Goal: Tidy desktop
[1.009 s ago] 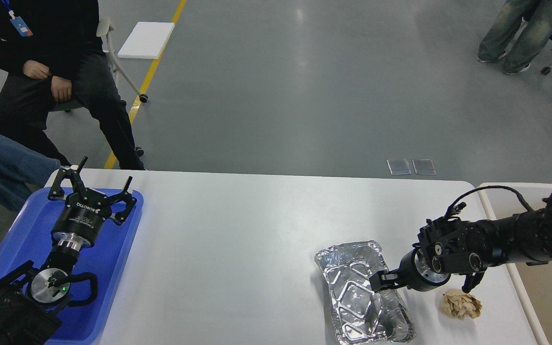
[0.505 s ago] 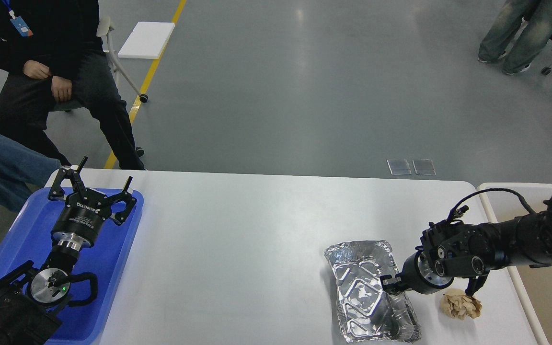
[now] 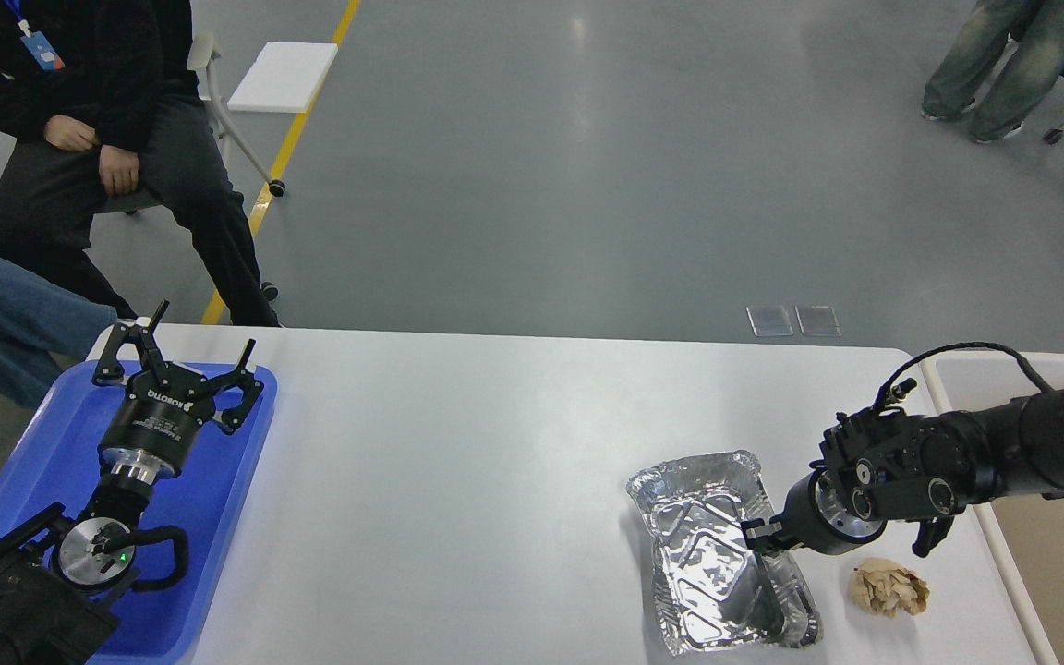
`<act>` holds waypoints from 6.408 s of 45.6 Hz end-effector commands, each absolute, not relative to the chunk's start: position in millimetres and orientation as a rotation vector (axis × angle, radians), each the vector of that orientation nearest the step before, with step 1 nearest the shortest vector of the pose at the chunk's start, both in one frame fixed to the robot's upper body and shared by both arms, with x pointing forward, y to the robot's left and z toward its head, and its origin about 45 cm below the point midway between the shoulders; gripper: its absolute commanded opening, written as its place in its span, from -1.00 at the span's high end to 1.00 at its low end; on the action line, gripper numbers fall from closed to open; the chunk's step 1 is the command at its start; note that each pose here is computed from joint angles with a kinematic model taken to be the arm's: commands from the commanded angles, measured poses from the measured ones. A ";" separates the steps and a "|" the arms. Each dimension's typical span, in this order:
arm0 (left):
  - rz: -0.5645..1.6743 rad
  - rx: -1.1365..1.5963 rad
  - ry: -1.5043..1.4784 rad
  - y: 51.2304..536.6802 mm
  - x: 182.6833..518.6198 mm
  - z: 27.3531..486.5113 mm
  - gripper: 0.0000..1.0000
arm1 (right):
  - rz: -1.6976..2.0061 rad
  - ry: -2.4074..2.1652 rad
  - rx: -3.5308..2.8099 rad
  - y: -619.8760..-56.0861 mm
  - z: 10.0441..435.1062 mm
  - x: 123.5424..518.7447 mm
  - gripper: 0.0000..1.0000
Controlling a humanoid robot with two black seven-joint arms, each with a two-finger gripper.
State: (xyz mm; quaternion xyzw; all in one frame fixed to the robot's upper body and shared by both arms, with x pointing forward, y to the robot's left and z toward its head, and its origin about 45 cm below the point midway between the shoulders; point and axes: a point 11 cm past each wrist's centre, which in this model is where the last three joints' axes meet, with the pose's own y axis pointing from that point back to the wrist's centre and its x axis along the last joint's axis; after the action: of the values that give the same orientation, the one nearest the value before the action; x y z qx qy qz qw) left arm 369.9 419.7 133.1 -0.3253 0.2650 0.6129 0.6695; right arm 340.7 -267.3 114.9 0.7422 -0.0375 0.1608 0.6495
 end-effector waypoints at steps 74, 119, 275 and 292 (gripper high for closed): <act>1.381 -0.733 0.597 419.6 370.1 133.3 -0.98 | 0.607 -0.069 1.545 -251.4 461.6 346.8 1.00; 1.383 -0.732 0.597 420.5 369.4 133.1 -0.98 | 0.196 -0.538 1.575 -449.1 377.3 343.8 1.00; 1.384 -0.733 0.596 420.6 369.4 133.2 -0.98 | 0.084 -1.496 0.963 -619.2 129.3 300.9 -0.98; 1.384 -0.733 0.596 420.6 369.4 133.2 -0.98 | 0.106 -1.367 1.148 -600.0 179.6 358.5 -0.98</act>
State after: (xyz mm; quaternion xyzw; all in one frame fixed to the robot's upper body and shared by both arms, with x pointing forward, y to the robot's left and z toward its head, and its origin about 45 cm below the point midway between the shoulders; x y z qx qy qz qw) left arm 369.4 420.8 133.3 -0.3251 0.2641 0.6139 0.6691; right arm 327.1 -613.3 151.2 0.4524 -0.6356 0.0417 0.6242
